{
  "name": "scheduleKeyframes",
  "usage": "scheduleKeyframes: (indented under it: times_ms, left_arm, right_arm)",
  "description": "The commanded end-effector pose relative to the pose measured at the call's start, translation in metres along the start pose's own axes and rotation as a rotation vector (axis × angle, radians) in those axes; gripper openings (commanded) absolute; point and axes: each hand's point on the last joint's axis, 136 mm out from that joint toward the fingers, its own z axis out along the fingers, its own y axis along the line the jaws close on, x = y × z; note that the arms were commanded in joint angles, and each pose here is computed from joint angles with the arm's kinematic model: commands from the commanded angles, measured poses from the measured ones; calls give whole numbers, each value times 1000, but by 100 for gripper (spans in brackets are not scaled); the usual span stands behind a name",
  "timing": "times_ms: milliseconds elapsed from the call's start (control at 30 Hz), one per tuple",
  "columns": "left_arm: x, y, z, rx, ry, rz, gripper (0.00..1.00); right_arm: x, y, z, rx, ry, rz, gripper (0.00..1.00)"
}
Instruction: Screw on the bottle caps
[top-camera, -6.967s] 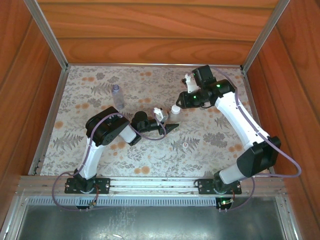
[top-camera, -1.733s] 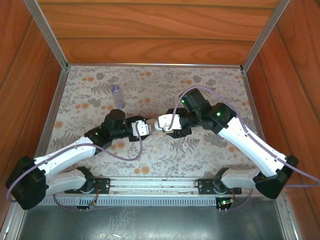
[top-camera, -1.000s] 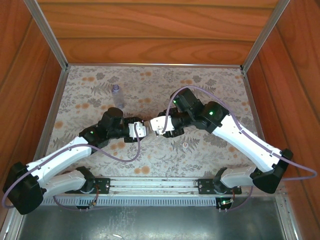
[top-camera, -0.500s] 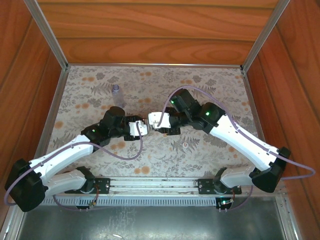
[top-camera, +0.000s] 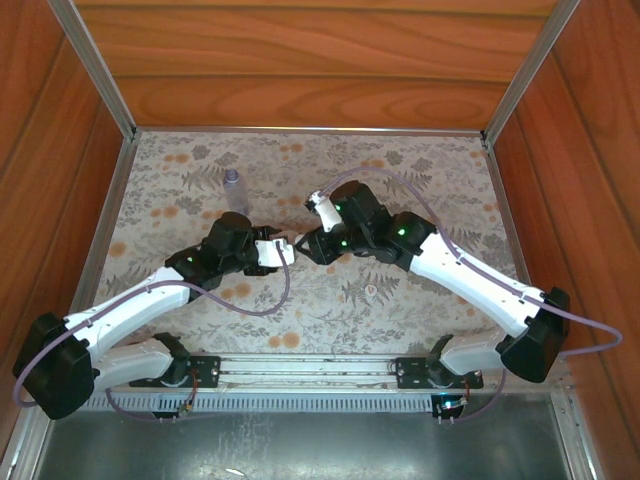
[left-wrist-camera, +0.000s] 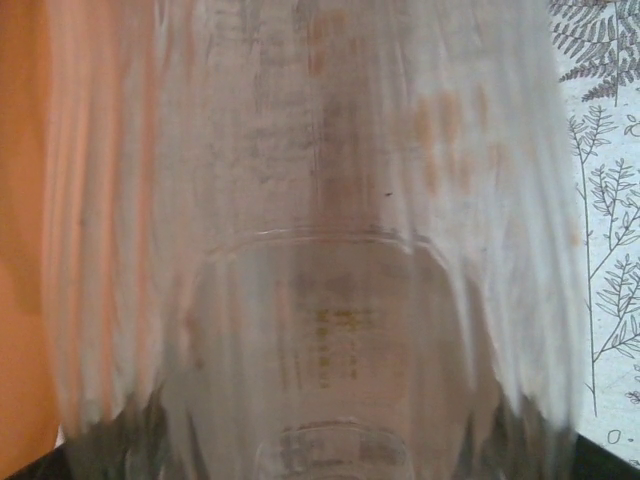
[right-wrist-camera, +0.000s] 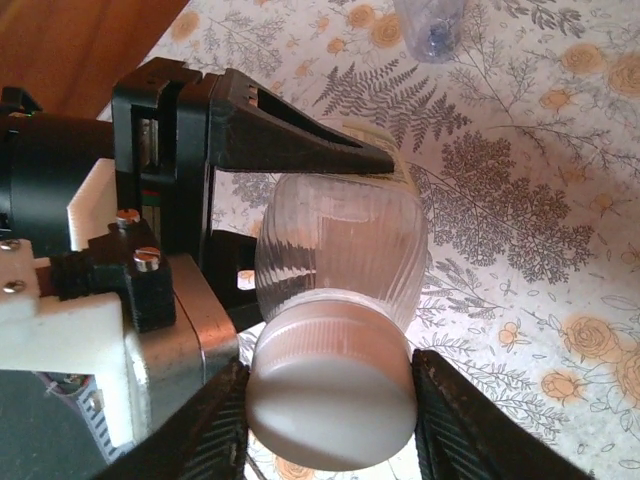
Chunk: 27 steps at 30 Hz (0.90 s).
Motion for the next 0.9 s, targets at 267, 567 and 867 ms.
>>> scheduleKeyframes:
  times_ms: [267,567,867]
  left_arm:
    - [-26,-24,-12,96,-148,41,60]
    - [-24,-52,-16,184,-171,61,60]
    - [-25,-56,-15,204,-178,54,60]
  right_arm:
    - [1,13,-34,-27,-126,-792,74]
    - [47,12,-47,-142,98,-1284,74]
    - [37,27,-31,-175,84,-1306,68]
